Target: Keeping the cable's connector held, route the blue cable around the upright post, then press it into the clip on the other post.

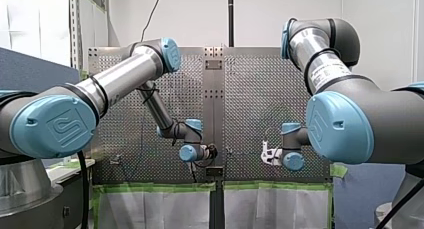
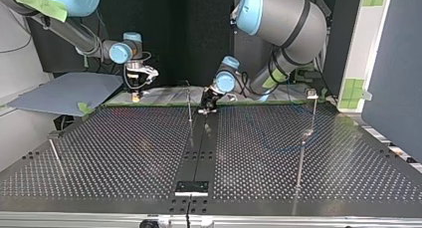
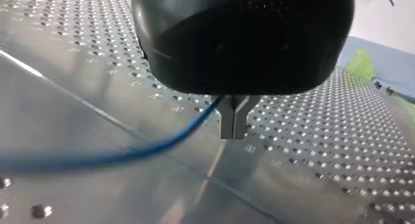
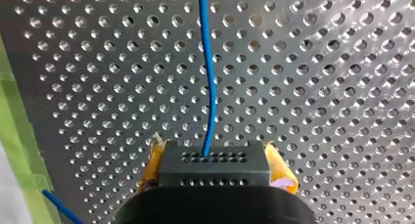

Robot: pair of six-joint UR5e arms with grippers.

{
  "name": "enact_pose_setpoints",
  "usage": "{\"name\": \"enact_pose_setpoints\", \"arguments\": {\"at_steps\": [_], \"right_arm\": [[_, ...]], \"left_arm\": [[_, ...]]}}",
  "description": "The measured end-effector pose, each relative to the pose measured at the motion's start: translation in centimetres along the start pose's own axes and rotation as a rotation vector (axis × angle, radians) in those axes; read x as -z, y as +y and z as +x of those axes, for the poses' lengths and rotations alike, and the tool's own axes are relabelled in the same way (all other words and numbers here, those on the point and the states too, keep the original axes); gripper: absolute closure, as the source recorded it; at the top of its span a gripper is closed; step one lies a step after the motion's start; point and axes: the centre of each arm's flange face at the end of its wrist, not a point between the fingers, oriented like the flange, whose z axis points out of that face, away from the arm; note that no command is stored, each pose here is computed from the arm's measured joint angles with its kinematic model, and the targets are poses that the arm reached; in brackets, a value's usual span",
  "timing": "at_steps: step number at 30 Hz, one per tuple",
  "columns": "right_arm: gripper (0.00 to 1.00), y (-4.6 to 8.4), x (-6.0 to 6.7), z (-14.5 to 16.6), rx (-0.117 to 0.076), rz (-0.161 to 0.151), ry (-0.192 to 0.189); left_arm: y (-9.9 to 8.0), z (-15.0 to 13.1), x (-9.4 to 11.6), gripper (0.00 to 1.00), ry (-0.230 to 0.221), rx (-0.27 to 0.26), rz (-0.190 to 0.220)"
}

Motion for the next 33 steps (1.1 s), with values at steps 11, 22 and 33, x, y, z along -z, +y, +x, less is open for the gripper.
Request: {"name": "enact_pose_setpoints", "arguments": {"at_steps": [11, 22, 33], "right_arm": [[1.00, 0.7, -0.9, 0.6, 0.003, -0.010, 0.011], [1.00, 0.4, -2.5, 1.8, -0.003, 0.033, 0.036], [1.00, 0.4, -3.2, 2.3, -0.003, 0.047, 0.037]], "left_arm": [[0.4, -0.3, 0.0, 1.00, 0.013, -0.010, -0.014], [1.1, 0.0, 0.5, 1.00, 0.067, -0.104, -0.044], [0.9, 0.2, 0.7, 0.75, 0.077, -0.143, -0.054]]}}
